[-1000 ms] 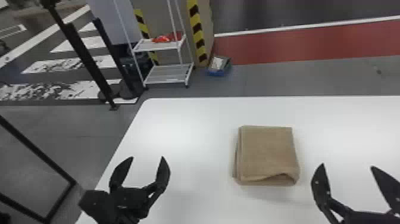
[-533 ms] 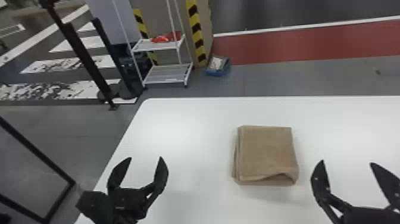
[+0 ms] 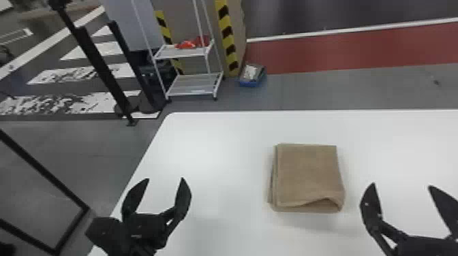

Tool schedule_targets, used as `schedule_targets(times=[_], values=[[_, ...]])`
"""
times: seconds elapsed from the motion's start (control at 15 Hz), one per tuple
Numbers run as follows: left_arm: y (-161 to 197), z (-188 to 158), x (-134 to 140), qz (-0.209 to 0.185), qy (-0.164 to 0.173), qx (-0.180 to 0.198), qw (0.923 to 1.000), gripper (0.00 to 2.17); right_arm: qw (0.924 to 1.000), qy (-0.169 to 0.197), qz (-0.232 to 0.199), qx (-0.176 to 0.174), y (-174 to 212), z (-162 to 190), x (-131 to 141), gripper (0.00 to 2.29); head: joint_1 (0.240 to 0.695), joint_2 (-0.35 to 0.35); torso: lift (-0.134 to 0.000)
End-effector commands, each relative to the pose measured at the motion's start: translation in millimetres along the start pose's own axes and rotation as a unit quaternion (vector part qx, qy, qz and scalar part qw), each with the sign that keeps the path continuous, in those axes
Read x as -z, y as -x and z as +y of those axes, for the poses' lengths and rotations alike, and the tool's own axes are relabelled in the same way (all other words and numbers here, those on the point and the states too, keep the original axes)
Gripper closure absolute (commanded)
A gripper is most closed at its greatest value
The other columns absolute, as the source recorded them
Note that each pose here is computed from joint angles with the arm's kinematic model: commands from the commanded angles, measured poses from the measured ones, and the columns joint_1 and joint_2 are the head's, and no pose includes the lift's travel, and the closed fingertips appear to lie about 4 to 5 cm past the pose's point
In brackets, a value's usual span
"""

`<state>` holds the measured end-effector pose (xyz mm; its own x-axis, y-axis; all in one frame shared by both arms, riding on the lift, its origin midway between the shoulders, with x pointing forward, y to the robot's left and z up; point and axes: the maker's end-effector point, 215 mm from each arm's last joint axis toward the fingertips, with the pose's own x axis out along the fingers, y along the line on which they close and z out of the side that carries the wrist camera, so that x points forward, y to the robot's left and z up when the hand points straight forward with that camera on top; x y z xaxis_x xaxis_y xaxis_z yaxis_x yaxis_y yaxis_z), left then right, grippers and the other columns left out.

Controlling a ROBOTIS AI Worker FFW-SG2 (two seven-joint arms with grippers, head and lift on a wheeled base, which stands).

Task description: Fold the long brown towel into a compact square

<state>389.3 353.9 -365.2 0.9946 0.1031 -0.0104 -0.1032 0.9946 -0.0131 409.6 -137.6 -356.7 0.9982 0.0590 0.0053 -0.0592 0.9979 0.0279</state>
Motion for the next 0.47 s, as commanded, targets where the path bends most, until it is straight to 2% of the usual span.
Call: schedule_targets(times=[0.0, 0.4], values=[[1.3, 1.7, -4.5, -0.005, -0.002, -0.001, 1.0, 0.07, 1.0, 0.0, -0.001, 0.0, 0.2, 0.9, -1.0, 0.11, 0.695, 0.299, -0.108], [3.9, 2.1, -3.2, -0.003, -0.004, -0.002, 1.0, 0.07, 1.0, 0.005, -0.003, -0.004, 1.9, 2.5, -1.9, 0.11, 0.695, 0.306, -0.108]])
